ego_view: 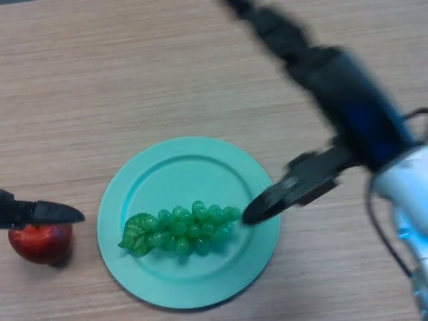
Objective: Pick up the green grapes and place it on the plate
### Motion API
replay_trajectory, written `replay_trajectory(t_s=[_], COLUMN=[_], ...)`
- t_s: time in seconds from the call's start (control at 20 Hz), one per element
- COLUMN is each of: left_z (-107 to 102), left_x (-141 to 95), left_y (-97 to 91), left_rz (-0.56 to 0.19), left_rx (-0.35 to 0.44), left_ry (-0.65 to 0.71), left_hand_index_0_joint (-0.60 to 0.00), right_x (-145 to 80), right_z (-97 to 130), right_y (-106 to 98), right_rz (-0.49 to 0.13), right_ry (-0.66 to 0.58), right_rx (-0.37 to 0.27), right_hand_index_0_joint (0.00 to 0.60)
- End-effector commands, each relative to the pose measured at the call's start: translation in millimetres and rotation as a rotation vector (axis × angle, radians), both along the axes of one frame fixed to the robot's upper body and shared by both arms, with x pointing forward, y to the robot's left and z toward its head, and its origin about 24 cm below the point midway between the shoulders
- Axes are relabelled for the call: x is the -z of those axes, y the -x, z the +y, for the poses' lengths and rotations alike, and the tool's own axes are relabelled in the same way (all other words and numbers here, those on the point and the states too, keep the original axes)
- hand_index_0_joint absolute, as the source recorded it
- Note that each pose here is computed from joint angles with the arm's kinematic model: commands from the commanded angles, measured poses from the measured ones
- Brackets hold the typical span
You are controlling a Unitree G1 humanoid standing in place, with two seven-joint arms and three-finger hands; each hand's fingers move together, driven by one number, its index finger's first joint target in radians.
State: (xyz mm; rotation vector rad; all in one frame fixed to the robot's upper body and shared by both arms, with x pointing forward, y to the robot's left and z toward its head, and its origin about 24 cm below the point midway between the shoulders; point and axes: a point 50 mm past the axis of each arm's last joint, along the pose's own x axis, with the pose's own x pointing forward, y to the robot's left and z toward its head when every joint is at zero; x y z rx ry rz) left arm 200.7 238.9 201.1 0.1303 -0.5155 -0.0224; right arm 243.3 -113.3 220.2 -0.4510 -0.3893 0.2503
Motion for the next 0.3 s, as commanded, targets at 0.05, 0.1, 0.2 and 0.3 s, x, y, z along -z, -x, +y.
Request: replay_trajectory(t_s=[0.05,0.1,0.2,0.3], left_z=[-1,-3,-4,-4], left_x=[-31,-32,-30,-27], left_y=[13.6,14.3,16.6,18.6], left_rz=[-0.18,-0.184,-0.181,-0.175], left_rx=[-0.006,0.004,0.015,0.014], left_ry=[-0.096,-0.096,-0.087,-0.072], left_hand_index_0_joint=[0.0,0.0,0.0,0.0], right_x=[-27,-25,-21,-16], right_z=[-10,-17,-28,-30], right_y=[14,17,22,28], right_rz=[-0.224,-0.205,-0.173,-0.148], right_ry=[-0.075,-0.107,-0.161,-0.191], right_rx=[-0.021,-0.029,-0.021,-0.032], right_hand_index_0_joint=[0.0,0.0,0.0,0.0])
